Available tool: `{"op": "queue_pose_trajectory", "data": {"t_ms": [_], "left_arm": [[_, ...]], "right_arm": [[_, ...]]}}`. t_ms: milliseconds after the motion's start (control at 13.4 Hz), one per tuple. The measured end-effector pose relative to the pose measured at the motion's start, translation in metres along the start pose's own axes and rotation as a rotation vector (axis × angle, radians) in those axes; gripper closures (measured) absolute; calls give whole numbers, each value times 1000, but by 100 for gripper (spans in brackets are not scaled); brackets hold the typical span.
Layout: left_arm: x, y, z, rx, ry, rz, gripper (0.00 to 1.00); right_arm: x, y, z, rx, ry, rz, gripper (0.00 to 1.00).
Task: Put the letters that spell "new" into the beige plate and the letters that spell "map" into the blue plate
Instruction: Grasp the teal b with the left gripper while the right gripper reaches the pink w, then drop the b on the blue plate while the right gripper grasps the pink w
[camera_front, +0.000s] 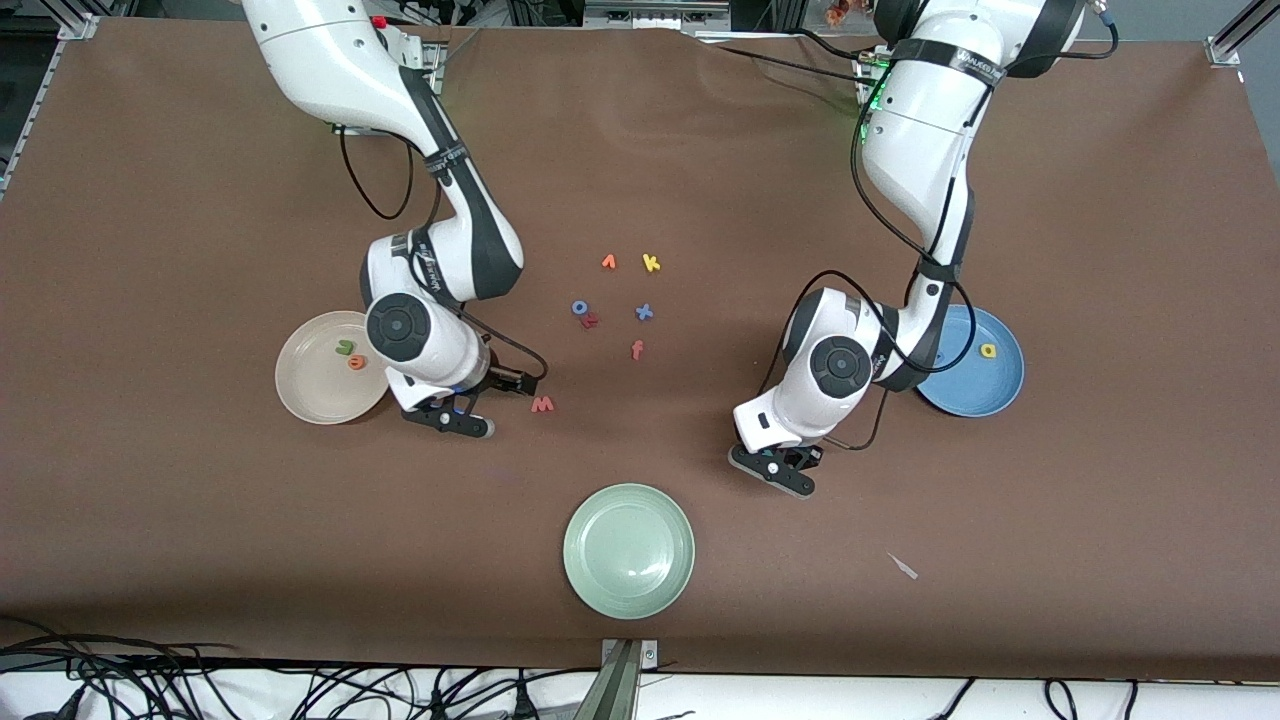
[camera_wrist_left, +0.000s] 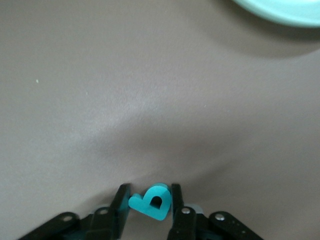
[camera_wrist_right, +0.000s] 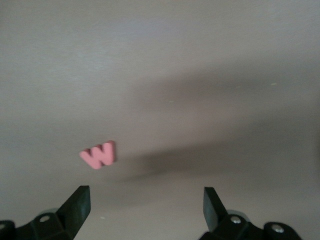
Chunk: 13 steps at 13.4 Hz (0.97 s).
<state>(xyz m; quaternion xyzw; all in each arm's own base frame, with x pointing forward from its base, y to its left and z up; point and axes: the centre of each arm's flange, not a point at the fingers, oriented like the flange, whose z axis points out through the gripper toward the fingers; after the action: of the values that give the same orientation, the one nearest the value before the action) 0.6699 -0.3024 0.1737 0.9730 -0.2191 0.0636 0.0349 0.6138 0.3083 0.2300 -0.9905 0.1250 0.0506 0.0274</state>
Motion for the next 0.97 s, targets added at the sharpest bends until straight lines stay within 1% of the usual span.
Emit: {"op": "queue_pose_trajectory", "data": {"t_ms": [298, 447, 671, 820, 894, 969], "left_arm": [[0, 1, 1, 1, 0, 1, 62], [2, -3, -5, 3, 1, -5, 62], [-6, -46, -37, -6, -58, -73, 62], [-34, -90, -64, -39, -99, -153, 62], [-56, -110, -77, -65, -119, -191, 62], [-81, -129, -88, -75, -139, -201, 62]], "right_arm": [[-1, -22, 12, 6, 4, -1, 0], [-1, -30, 20, 18, 19, -10, 0], [-2, -39, 38, 38, 47, -23, 0], [-3, -39, 48, 34, 44, -25, 0], [-3, -39, 52, 30, 42, -24, 0], [-3, -38, 55, 28, 40, -24, 0]]}}
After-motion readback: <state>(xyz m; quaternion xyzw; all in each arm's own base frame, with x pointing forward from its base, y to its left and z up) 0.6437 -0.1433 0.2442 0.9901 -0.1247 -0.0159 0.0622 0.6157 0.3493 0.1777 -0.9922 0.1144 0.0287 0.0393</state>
